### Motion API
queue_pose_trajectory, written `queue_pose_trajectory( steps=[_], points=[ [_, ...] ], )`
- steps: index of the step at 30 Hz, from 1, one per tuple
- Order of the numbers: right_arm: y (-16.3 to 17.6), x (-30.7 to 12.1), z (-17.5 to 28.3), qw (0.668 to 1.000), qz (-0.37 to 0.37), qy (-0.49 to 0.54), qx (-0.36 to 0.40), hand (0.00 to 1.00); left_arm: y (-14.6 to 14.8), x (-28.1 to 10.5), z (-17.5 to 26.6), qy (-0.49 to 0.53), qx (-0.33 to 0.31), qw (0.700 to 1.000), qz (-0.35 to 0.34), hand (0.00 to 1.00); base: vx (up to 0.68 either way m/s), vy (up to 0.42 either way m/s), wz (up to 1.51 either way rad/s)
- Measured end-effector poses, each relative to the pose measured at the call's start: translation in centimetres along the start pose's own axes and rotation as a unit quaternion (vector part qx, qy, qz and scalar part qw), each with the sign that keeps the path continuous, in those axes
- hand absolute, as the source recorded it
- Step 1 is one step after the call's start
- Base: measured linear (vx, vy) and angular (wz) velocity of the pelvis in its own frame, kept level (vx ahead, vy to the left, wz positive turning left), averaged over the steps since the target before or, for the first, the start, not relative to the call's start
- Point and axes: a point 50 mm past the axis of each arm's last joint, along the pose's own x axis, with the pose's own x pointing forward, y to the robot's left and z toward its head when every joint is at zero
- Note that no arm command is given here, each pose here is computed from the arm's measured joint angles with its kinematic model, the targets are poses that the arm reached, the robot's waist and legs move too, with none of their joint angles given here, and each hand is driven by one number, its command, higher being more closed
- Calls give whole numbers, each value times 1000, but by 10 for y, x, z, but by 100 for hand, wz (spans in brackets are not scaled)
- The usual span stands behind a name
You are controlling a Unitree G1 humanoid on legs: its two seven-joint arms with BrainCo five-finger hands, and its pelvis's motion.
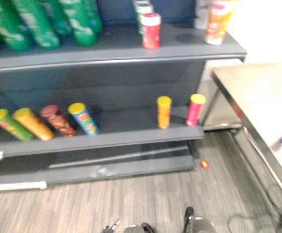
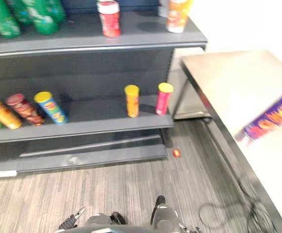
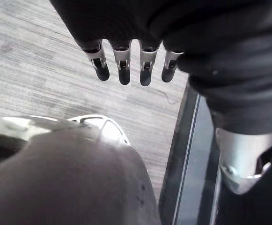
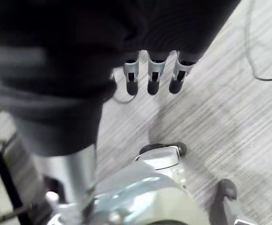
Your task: Put the gum and the chips on the shelf.
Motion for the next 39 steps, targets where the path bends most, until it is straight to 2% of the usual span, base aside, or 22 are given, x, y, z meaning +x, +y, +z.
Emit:
queue_pose_trajectory(
  steps=[5,9,10,12,22,25,27,33,39],
  points=[
    [-2,3,2,1000,-1,11,-17,0,5,1,6,-5,26,1000,-1,0,-16,14,-129],
    [20,9,24,999,26,-8,-27,0,4,3,15,-13,38,999,-7,0,0,-267,-134],
    [20,11,35,999,27,-24,-32,0,-13,4,13,-13,31,999,-27,0,-12,-440,-133],
    [20,11,36,999,26,-26,-30,0,-21,3,12,-12,26,999,-36,0,-66,-265,-47],
    [23,11,35,999,15,-30,-22,0,-12,4,16,-20,-15,1000,-8,0,-83,-68,-19],
    [17,11,42,999,8,-49,-19,0,-11,3,19,-34,-48,998,-6,0,-12,-97,-81],
    [5,13,60,997,-1,-73,-10,0,-30,3,21,-46,-46,997,-38,0,84,62,-171],
    [-2,12,60,997,-6,-75,16,0,-32,2,19,-44,-38,997,-42,0,134,203,-92],
    [16,11,42,996,18,-54,61,0,-16,3,23,-50,-25,998,-24,0,116,181,-6]
  ],
)
